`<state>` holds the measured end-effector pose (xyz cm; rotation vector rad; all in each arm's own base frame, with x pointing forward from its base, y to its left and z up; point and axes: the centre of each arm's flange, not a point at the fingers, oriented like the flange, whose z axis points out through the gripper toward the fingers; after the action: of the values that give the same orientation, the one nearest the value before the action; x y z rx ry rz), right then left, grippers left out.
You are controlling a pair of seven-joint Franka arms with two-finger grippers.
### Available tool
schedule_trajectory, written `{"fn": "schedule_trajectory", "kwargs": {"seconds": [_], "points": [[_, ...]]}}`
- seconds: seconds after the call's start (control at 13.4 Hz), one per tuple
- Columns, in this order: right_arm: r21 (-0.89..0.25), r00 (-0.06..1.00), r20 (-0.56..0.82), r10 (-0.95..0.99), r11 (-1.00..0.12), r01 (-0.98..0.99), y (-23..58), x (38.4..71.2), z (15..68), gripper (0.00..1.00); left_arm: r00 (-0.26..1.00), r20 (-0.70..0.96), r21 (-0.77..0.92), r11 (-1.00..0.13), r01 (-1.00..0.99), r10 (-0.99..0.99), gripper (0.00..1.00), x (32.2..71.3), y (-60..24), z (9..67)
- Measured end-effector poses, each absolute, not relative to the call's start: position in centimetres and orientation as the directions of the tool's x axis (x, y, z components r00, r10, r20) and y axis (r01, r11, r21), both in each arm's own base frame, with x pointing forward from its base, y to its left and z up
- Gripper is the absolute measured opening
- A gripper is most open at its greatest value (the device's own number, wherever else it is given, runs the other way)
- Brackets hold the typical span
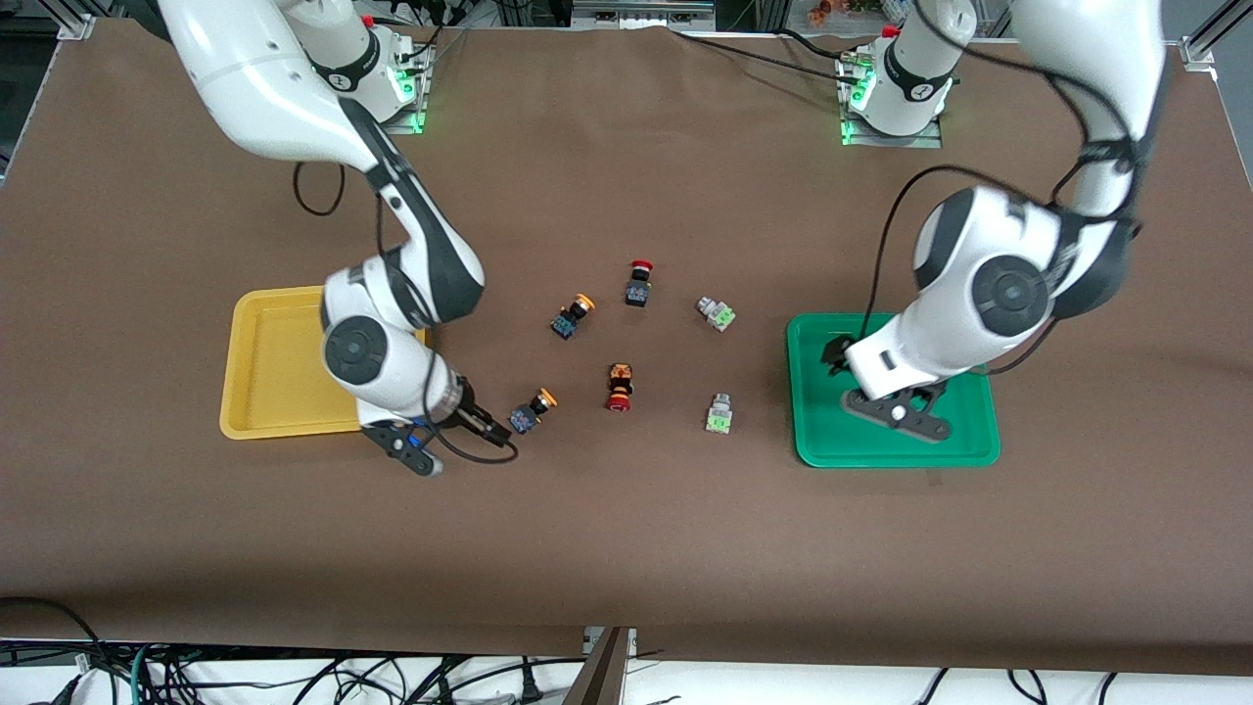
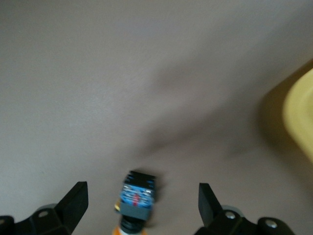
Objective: Place green and yellow buttons in trays
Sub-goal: 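Grasp a blue button with the right gripper while the left gripper grasps a green button, then place the blue button in the yellow tray while the left gripper fills the green tray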
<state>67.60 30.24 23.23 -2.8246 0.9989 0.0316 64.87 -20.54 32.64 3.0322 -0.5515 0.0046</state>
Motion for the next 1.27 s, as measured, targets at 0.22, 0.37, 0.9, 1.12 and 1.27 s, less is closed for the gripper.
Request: {"fn": "schedule_trajectory", "kwargs": {"seconds": [0.22, 0.37, 0.9, 1.12, 1.27], "points": [[-0.146, 0.690, -0.117, -0.715, -0.675, -0.724, 33.9, 66.4, 20.6, 1.00, 0.920, 0.040, 0.078, -0.917, -0.392, -0.390, 1.00, 64.6, -28.2, 28.0], [-0.123, 0.673, -0.139, -0.726, -0.662, -0.740, 35.3, 65.2, 19.1, 0.99, 0.929, 0.041, 0.089, -0.924, -0.371, -0.368, 1.00, 63.5, -32.8, 26.0], [-0.124, 0.692, -0.135, -0.710, -0.680, -0.722, 35.2, 63.9, 17.0, 0.63, 0.940, 0.133, 0.116, -0.937, -0.329, -0.314, 1.00, 63.6, -35.1, 19.7], [-0.081, 0.729, -0.139, -0.670, -0.726, -0.683, 33.8, 64.1, 17.9, 0.33, 0.932, 0.131, 0.096, -0.931, -0.352, -0.339, 0.91, 63.3, -35.3, 19.1], [-0.041, 0.763, -0.153, -0.628, -0.768, -0.640, 31.0, 65.0, 19.7, 0.33, 0.925, 0.123, 0.077, -0.926, -0.370, -0.359, 0.69, 63.0, -35.3, 18.3]]}}
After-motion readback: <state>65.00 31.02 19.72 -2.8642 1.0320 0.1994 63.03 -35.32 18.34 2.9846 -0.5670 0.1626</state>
